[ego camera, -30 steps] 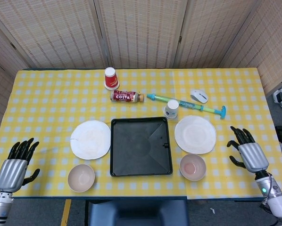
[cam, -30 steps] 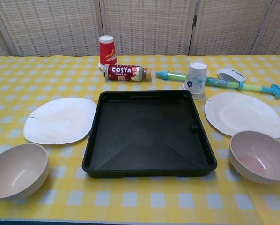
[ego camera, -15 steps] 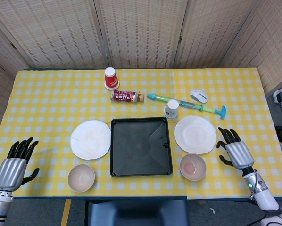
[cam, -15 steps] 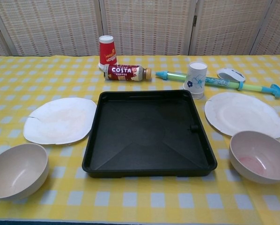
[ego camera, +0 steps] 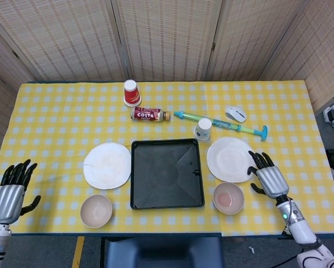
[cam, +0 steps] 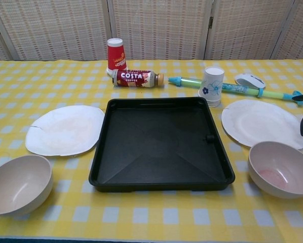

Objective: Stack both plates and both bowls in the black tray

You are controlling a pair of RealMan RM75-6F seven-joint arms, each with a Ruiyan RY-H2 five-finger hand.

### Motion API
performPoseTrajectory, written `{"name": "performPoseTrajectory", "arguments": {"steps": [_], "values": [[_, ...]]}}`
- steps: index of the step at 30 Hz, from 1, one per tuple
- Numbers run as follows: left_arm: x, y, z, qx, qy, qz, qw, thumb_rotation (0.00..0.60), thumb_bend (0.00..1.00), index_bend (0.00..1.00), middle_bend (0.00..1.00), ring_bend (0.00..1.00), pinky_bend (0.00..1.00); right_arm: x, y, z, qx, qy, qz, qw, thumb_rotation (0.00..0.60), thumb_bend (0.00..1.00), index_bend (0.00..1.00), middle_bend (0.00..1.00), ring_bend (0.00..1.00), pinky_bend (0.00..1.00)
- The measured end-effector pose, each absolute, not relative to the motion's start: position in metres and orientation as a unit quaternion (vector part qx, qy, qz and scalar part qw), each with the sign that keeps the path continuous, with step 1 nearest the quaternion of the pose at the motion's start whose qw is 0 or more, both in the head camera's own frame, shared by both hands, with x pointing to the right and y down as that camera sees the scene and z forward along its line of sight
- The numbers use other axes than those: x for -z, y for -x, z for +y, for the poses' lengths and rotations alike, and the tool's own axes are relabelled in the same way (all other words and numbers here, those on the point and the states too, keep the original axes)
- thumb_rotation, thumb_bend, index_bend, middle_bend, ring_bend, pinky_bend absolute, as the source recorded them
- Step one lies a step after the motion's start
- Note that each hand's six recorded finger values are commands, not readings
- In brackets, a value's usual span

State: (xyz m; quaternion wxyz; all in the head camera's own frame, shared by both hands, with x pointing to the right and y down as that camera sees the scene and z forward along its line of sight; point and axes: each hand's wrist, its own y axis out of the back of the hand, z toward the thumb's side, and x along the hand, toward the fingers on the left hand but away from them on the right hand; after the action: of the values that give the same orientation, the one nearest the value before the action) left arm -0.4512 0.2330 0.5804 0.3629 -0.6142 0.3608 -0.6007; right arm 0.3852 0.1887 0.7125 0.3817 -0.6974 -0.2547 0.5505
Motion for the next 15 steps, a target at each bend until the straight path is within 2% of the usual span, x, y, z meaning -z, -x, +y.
{"name": "performPoseTrajectory", "arguments": {"steps": [15], "values": [[-0.580,0.452,0.234,0.605,0.615,0.356,0.360,0.600,0.34,0.05,0.05,0.00,0.05,-0.733,-0.366,0.192,-0.545,0.712,-0.236,0.375,0.600,0.34,0.50,0.04,0.00,0.00]]}}
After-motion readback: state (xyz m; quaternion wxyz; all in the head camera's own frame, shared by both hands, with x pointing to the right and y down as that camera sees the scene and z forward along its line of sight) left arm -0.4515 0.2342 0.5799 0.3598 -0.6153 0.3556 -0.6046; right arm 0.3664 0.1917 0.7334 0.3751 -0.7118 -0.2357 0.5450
